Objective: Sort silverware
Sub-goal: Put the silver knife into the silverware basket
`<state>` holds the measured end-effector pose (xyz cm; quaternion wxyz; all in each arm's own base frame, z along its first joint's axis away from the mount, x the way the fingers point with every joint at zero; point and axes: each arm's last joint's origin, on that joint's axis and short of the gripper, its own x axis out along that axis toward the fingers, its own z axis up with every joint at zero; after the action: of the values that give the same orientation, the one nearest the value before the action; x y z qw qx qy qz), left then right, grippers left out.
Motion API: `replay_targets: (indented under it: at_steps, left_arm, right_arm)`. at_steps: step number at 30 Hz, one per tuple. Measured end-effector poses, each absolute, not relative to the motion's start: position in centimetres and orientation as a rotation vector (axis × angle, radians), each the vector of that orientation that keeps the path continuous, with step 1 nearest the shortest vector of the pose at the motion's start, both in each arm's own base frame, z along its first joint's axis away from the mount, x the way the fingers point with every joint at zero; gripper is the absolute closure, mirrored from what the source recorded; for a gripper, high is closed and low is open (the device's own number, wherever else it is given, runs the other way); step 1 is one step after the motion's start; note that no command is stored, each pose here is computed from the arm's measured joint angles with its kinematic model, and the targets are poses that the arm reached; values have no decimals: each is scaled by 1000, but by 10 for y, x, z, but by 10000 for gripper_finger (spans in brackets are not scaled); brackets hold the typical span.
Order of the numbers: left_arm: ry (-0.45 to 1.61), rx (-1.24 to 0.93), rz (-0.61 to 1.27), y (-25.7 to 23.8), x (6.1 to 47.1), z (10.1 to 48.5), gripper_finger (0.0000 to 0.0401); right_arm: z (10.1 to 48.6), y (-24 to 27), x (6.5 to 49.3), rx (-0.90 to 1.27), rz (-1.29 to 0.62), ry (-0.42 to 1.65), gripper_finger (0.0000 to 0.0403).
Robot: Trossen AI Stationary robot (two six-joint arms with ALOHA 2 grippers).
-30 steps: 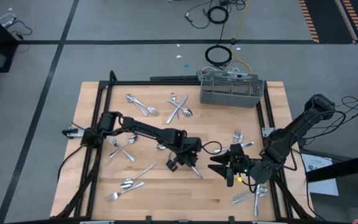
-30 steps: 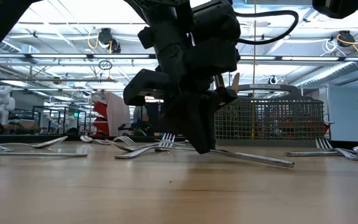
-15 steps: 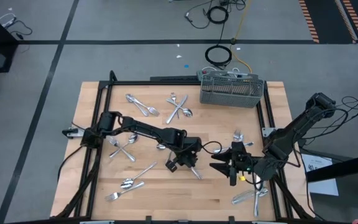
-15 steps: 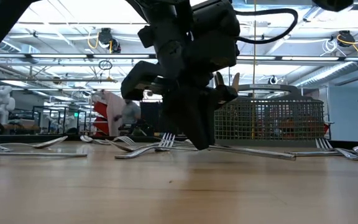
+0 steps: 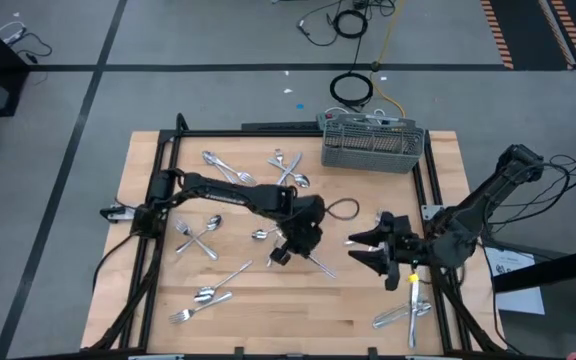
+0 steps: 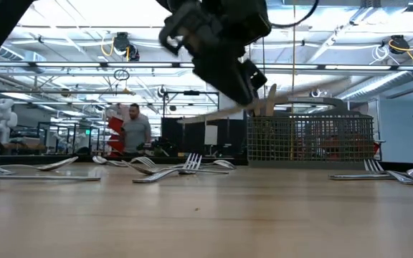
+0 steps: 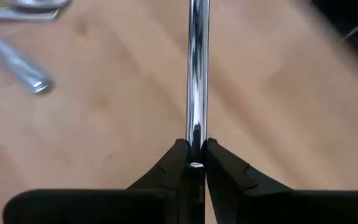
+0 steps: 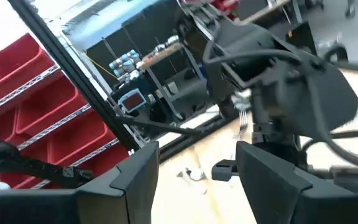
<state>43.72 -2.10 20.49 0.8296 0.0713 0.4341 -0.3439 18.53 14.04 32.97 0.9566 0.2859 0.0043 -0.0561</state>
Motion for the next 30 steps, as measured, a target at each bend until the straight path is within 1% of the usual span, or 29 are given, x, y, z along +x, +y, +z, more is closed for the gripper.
replay_targets:
  at_steps: [3,5,10,14,17,22,27,30]
  left_arm:
    - [902,-54,-784,-6,436,207,345]
    - [882,-154,-823,3,436,209,345]
    - [820,-328,-923,18,435,214,345]
    - [728,-489,-1032,28,438,222,345]
    - [669,-548,-1069,30,446,230,345]
    - [586,-587,-1114,24,459,248,345]
    - [574,-617,-1101,23,463,254,345]
    - [577,-637,-1037,35,463,253,345]
  right_arm:
    - [342,136,180,547,-90,-55,200]
    - [351,133,176,523,-72,-104,200]
    - [374,127,163,452,-44,-241,200]
    - [392,122,152,393,-42,-374,200]
    - [401,120,144,347,-48,-435,200]
    - [405,119,135,313,-36,-451,200]
    - [406,120,132,301,-29,-449,200]
    - [406,120,132,294,-27,-448,200]
